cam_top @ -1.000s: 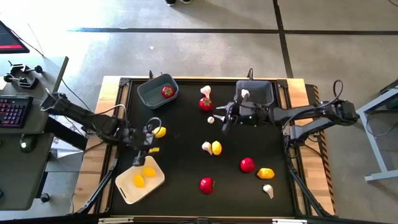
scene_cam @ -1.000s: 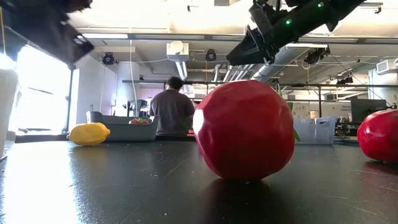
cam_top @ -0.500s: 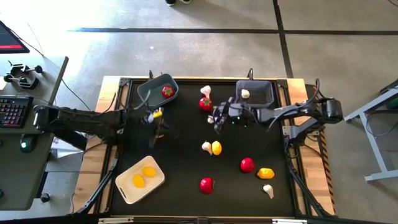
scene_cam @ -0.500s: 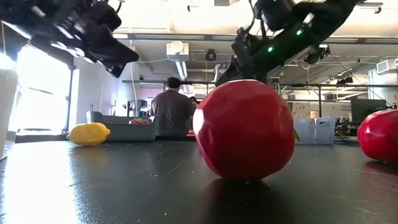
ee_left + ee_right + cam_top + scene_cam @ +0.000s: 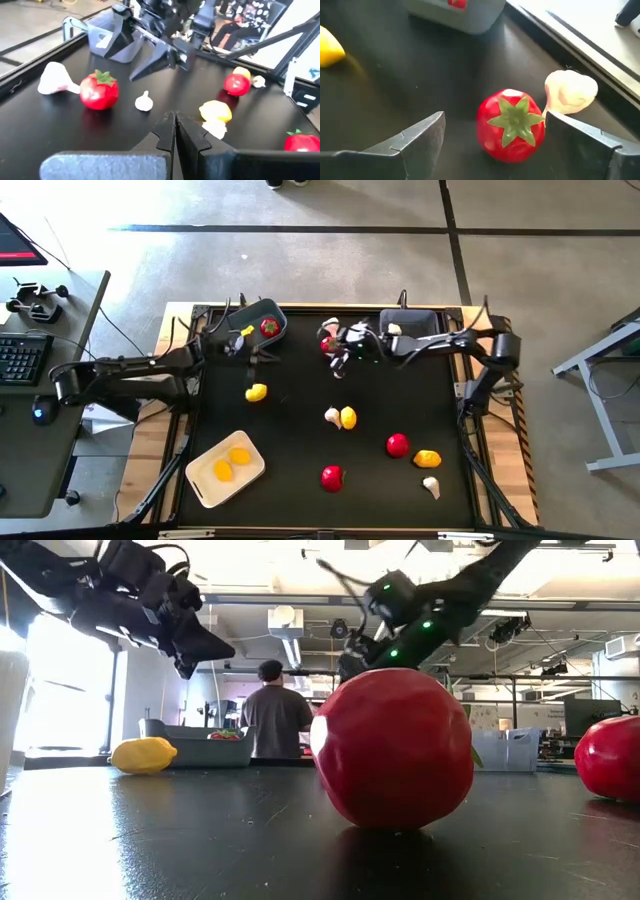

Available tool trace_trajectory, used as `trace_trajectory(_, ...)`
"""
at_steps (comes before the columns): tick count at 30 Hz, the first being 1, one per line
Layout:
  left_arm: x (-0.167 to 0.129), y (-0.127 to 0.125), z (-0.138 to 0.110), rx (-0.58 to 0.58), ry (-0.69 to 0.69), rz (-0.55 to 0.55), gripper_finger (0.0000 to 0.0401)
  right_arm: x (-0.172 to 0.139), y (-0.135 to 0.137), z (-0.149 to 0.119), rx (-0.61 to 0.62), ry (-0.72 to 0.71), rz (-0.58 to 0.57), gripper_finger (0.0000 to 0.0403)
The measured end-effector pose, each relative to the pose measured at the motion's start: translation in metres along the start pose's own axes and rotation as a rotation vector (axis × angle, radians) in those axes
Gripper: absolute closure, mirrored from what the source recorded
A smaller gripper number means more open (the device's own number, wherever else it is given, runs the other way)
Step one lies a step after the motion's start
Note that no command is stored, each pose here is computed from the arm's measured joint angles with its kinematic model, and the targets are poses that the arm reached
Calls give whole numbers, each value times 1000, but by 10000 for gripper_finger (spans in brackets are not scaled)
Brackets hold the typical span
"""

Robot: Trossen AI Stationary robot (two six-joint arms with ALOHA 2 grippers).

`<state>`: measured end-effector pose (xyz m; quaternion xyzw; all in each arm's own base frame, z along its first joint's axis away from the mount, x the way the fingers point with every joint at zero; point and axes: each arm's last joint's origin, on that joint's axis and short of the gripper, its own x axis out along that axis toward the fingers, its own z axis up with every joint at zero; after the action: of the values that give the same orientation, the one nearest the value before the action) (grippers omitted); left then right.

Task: Sort produce into baskets
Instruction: Put the red tomato into the white bin

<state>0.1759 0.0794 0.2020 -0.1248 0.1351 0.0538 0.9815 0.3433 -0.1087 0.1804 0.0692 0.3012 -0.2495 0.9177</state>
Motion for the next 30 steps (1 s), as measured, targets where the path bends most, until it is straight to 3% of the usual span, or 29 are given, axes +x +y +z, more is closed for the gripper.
trace_trajectory(8,2,1,-2,-14,18,-32,401,29,5,8,-127,103,-91,66)
trace_trajectory(30,0,8,1,30,-17,21,401,50,-9,-6,-90,184,-42,120)
